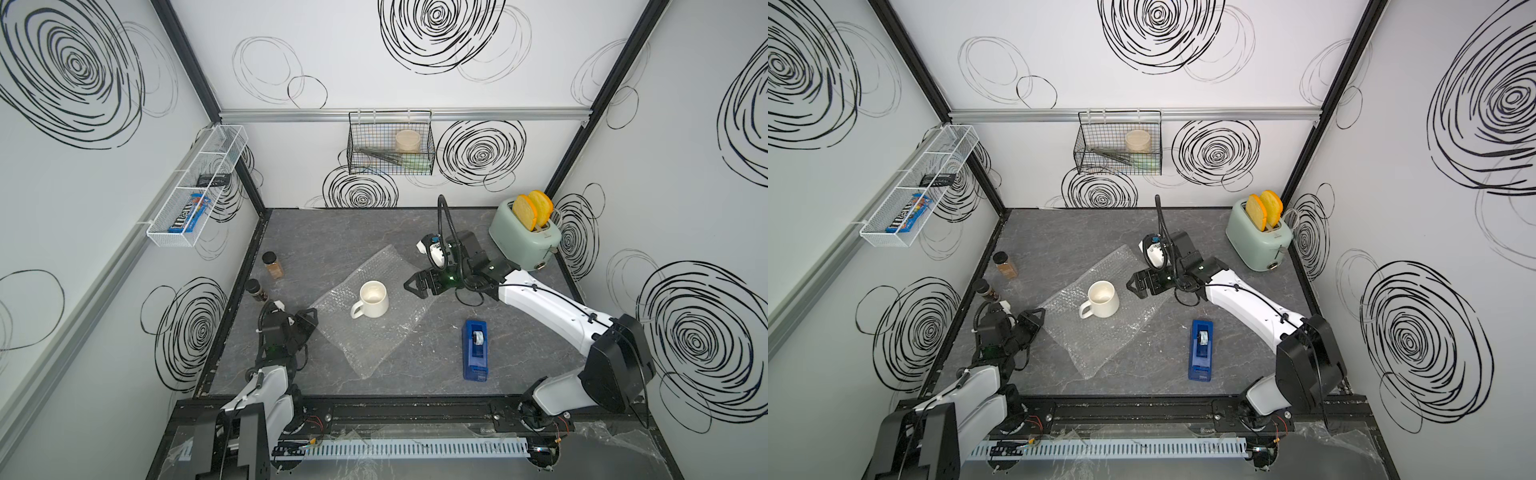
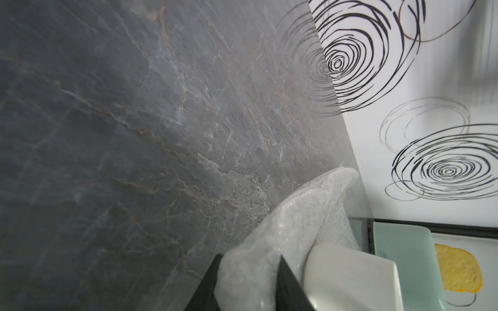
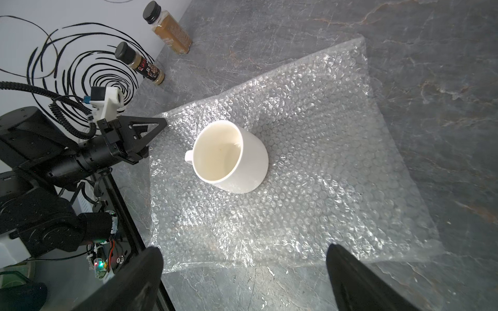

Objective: Wrap mugs in bubble wrap
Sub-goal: Wrap the mug in bubble wrap.

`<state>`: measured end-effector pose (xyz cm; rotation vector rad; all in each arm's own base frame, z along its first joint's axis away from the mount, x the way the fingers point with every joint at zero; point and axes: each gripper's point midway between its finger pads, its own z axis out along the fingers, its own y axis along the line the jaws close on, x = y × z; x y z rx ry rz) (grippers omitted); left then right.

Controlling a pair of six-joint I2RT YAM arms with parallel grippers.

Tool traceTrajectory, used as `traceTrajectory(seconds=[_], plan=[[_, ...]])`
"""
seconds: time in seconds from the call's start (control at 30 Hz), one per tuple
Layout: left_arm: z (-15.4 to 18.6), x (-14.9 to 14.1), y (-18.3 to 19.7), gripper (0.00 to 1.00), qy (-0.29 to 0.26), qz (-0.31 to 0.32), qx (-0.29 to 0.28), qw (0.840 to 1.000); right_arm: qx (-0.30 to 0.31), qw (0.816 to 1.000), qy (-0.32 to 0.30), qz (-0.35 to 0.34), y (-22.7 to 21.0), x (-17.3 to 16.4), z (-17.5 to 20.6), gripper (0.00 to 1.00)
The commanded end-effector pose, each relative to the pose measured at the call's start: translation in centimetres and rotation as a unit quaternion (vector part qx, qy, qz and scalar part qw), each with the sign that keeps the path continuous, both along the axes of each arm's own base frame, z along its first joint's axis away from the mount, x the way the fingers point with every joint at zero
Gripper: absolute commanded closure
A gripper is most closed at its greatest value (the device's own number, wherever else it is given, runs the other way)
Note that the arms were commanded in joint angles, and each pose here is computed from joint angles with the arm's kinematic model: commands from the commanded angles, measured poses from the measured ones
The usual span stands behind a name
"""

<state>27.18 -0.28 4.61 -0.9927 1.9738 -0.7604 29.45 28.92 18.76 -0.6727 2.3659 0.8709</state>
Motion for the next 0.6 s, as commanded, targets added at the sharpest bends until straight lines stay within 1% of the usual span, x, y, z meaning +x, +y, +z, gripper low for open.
traceTrajectory(seconds=[0.0, 0.07, 0.13, 0.17, 0.37, 0.57], plan=[[1.6, 0.5, 0.2, 0.81, -0.016, 0.001, 0.023, 1.0, 0.015, 1.0, -0.008, 0.003, 0.0, -0.4, 0.9, 0.0], [2.3, 0.6, -0.1, 0.91, -0.025, -0.005, 0.034, 0.999, 0.016, 1.0, -0.004, 0.004, 0.0, -0.5, 0.6, 0.01], [3.5, 1.0, -0.6, 0.95, -0.039, -0.014, 0.051, 0.998, 0.018, 1.0, 0.002, 0.003, 0.1, -0.6, 0.4, 0.02], [4.0, 1.2, -1.0, 1.0, -0.043, -0.021, 0.059, 0.997, 0.018, 1.0, 0.004, 0.004, 0.1, -0.7, 0.2, 0.03], [7.5, 2.3, -4.9, 1.0, -0.076, -0.074, 0.113, 0.988, 0.014, 0.999, 0.028, 0.003, 0.4, -1.1, -1.3, 0.06], [11.4, 2.6, -9.8, 1.0, -0.118, -0.142, 0.158, 0.97, 0.0, 0.999, 0.054, -0.002, 0.3, -1.3, -2.9, 0.07]])
